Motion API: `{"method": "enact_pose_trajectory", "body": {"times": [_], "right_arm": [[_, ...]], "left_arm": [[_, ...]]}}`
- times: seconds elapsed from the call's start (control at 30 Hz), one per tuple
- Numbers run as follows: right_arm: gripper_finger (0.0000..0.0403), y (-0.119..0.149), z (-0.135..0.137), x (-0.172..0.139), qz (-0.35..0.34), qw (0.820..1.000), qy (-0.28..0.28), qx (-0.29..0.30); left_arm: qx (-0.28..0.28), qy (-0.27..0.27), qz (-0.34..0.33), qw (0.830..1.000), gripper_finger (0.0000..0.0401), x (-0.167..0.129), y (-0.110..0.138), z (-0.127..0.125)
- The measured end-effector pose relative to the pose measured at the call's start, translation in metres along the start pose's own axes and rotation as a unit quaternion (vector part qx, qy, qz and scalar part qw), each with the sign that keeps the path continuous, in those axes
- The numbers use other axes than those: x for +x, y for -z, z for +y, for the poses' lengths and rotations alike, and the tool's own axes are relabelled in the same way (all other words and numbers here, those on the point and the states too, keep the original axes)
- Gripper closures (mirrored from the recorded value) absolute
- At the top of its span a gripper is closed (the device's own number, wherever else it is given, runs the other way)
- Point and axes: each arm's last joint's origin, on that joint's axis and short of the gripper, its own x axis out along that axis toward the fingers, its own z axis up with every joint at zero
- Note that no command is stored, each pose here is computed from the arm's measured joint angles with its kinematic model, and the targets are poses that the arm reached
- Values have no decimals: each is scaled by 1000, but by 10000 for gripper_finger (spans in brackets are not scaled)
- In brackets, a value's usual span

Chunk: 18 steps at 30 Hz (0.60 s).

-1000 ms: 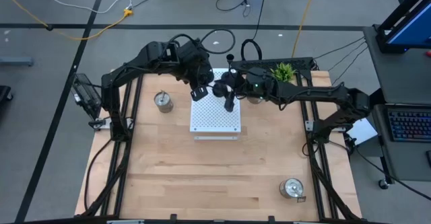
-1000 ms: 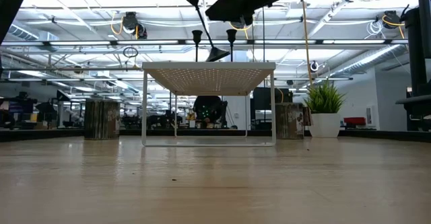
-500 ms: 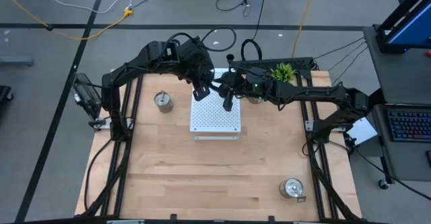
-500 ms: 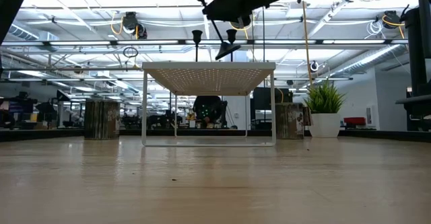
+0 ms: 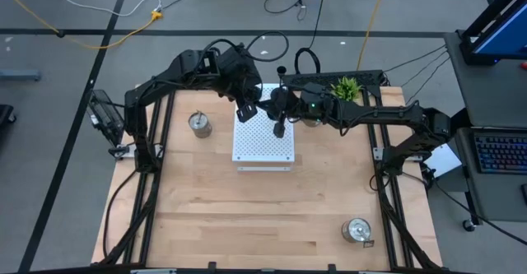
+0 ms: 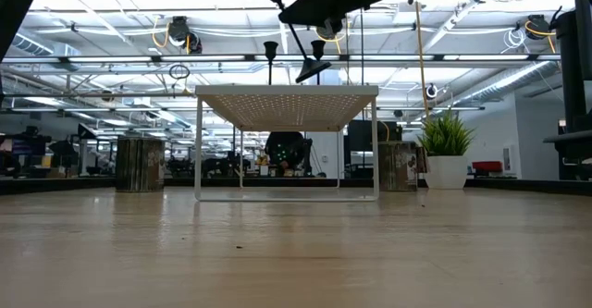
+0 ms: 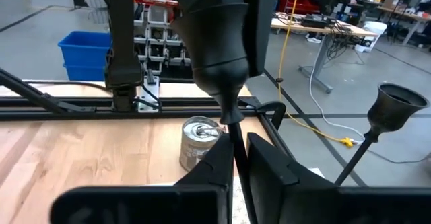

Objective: Pick & Place candle stick holders
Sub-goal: Put the black candle holder on the shelf

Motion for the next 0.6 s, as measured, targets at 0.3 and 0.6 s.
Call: {"method": "enact_pose_trajectory", "body": {"times": [0.3,0.6], "right_arm": [[386,0,0,0,0,1000,5,0],[393,0,0,0,-1,1000,7,11]], "left_arm": [[-1,0,0,1000,389,0,0,0],[2,-6,-3,1000,352,0,0,1]]}}
